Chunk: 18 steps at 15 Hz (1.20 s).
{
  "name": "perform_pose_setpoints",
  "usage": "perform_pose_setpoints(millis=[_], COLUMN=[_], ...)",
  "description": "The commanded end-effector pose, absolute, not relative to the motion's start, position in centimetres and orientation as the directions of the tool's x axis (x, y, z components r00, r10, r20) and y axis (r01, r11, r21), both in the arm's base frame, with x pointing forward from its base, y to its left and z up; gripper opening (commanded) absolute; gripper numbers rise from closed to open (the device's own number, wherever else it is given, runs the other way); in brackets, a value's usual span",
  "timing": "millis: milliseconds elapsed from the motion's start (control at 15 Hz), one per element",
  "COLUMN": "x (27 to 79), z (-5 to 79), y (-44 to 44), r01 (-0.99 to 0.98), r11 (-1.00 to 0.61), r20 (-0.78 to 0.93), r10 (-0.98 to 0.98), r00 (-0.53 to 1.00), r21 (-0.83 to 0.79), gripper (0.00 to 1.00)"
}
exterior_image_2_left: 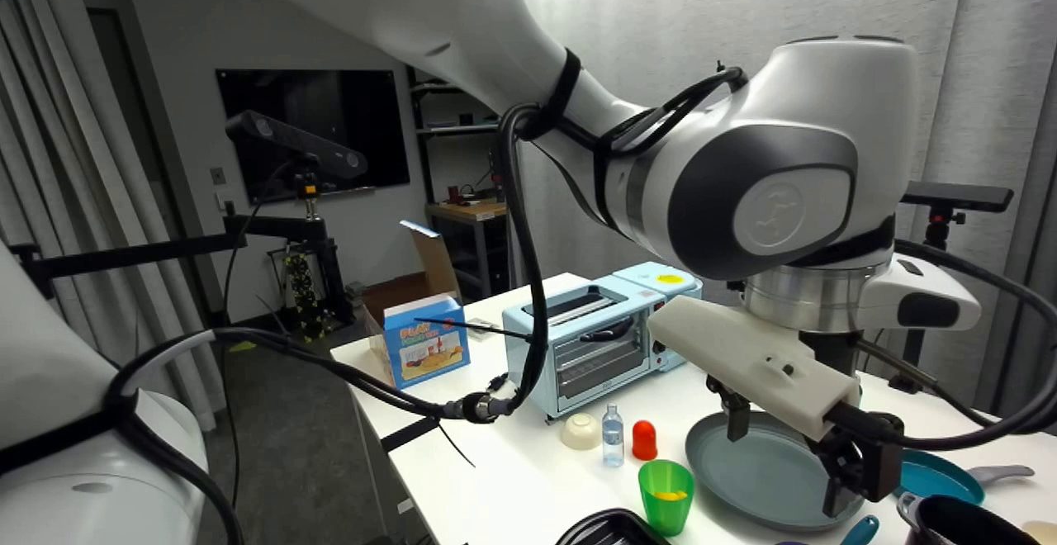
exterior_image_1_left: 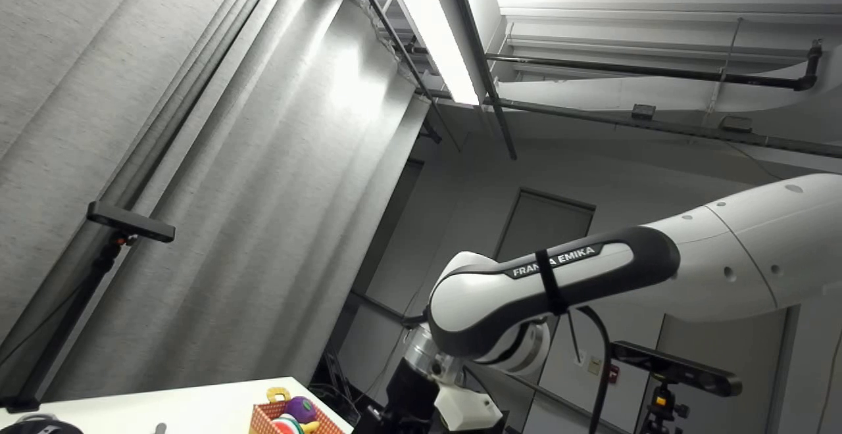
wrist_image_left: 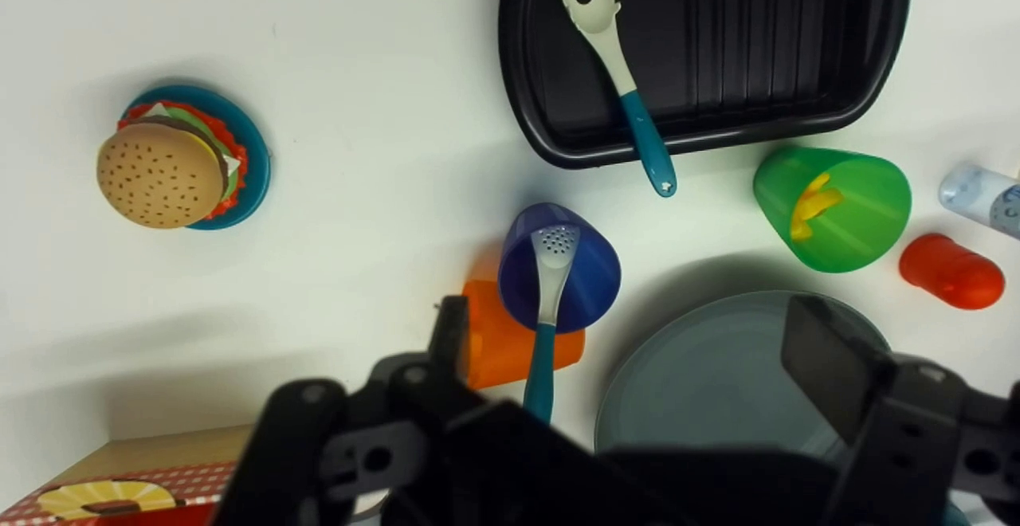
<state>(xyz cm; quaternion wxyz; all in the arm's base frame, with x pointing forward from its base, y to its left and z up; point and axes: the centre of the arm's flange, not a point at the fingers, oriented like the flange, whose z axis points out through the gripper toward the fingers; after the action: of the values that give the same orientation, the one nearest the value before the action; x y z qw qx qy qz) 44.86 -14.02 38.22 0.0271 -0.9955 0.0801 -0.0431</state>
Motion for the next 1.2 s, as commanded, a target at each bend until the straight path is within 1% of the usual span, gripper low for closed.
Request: perform_pose_setpoints(millis=[0,467,1133], x=[44.2,45.7,50.6], z=[37.2,33.8,32.9], y=[-13.9,-15.4,-19.1], r01=[-0.163,-0.189,-0.250], r11=[-0.984,-0.980,-0.967], r20=[0.045,0.004,0.016], r10=[-0.166,-0.189,-0.251], r00=[0.985,0.982,0.968], r21=[-0.066,-0.061,-0.054], gripper=[1.00,1.00,1.00])
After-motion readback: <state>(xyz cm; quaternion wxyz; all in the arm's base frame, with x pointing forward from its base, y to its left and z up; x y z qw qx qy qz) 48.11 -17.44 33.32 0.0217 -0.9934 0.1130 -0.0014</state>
